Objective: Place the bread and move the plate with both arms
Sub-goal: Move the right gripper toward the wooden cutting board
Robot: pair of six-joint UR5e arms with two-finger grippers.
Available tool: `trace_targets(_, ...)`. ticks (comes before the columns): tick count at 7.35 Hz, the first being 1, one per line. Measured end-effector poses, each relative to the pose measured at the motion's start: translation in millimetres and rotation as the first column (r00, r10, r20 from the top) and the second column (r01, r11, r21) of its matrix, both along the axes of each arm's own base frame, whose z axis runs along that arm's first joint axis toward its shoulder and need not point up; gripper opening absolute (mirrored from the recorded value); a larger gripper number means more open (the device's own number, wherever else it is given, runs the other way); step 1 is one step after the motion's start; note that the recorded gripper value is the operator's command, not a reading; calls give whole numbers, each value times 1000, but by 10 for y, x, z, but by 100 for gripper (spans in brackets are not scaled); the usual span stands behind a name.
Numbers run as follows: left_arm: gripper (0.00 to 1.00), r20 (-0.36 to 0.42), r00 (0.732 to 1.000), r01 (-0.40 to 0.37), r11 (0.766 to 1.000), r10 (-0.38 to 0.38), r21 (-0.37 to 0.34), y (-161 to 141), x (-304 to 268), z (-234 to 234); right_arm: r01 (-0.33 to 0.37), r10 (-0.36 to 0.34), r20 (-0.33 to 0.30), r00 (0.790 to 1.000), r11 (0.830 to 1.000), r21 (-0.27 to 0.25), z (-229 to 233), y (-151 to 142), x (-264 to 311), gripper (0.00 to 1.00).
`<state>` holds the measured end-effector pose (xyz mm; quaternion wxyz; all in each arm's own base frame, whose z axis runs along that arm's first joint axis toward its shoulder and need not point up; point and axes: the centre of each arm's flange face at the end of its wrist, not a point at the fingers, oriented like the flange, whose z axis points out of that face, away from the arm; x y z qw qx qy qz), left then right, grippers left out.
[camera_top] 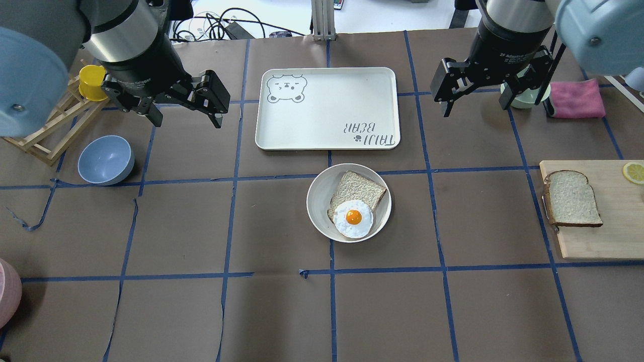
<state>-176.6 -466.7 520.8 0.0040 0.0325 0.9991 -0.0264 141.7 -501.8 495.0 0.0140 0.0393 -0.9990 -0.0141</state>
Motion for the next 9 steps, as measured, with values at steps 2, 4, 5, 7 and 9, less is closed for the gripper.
trace_targets(2, 100, 0, 1000, 0, 1000, 0, 0, 0, 0, 2, -2, 2, -3, 1000, 1000, 3, -3, 1, -10, 100)
trace_targets(4, 100, 0, 1000, 0, 1000, 0, 0, 0, 0, 2, -4, 4, -6, 1000, 1000, 4, -4, 1, -16, 100)
trace_targets(5, 100, 0, 1000, 0, 1000, 0, 0, 0, 0, 2, -6, 6, -8, 1000, 1000, 5, -8, 2, -18, 100)
trace_targets(7, 100, 0, 1000, 0, 1000, 0, 0, 0, 0, 2, -7, 7, -9, 1000, 1000, 6, -11, 3, -19, 100)
trace_targets(9, 100, 1, 1000, -1, 1000, 1, -1, -2, 4, 2, -8, 8, -9, 1000, 1000, 7, -17, -1, -32, 100)
